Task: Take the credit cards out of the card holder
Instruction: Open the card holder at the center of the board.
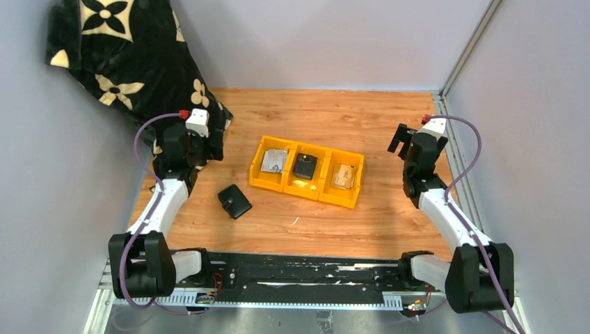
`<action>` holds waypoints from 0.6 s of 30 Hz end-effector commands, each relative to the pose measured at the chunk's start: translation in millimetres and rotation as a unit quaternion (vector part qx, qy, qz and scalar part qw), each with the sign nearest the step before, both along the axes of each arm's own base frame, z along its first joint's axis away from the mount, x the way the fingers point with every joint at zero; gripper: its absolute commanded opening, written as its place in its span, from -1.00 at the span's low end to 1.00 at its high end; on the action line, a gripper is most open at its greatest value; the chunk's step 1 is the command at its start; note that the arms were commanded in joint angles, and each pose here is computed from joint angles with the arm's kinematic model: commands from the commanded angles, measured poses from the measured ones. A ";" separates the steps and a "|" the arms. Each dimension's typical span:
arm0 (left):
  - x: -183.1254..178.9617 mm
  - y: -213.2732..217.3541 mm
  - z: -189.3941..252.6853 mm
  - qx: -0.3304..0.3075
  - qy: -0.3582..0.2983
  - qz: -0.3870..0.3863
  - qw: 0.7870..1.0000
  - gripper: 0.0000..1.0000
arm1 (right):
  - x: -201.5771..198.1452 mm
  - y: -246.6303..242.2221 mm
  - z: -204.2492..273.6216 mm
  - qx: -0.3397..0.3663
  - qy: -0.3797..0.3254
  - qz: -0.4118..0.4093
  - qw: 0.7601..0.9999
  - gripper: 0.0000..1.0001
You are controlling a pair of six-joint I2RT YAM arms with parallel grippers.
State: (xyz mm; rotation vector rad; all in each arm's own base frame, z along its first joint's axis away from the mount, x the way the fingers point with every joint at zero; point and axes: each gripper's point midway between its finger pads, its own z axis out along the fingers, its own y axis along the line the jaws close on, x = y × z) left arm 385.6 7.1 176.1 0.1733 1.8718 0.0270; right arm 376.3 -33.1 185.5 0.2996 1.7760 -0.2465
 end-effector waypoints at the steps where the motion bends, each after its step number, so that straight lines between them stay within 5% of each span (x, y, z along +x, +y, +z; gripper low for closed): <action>1: -38.9 -18.5 -44.7 -0.017 0.169 -0.059 0.984 1.00 | -22.2 26.3 -15.2 0.148 0.057 -0.006 0.987 0.90; 8: -68.9 -29.5 -48.2 0.014 0.206 -0.129 0.970 1.00 | -24.5 100.1 -4.7 0.228 0.086 0.159 0.957 0.90; 14: -81.1 -26.4 -49.7 0.031 0.231 -0.136 0.963 1.00 | -42.1 188.3 12.6 0.114 0.132 0.247 0.953 0.90; 18: -83.7 -20.5 -54.0 0.042 0.258 -0.134 0.956 0.99 | -68.1 272.1 21.5 0.061 0.136 0.342 0.928 0.90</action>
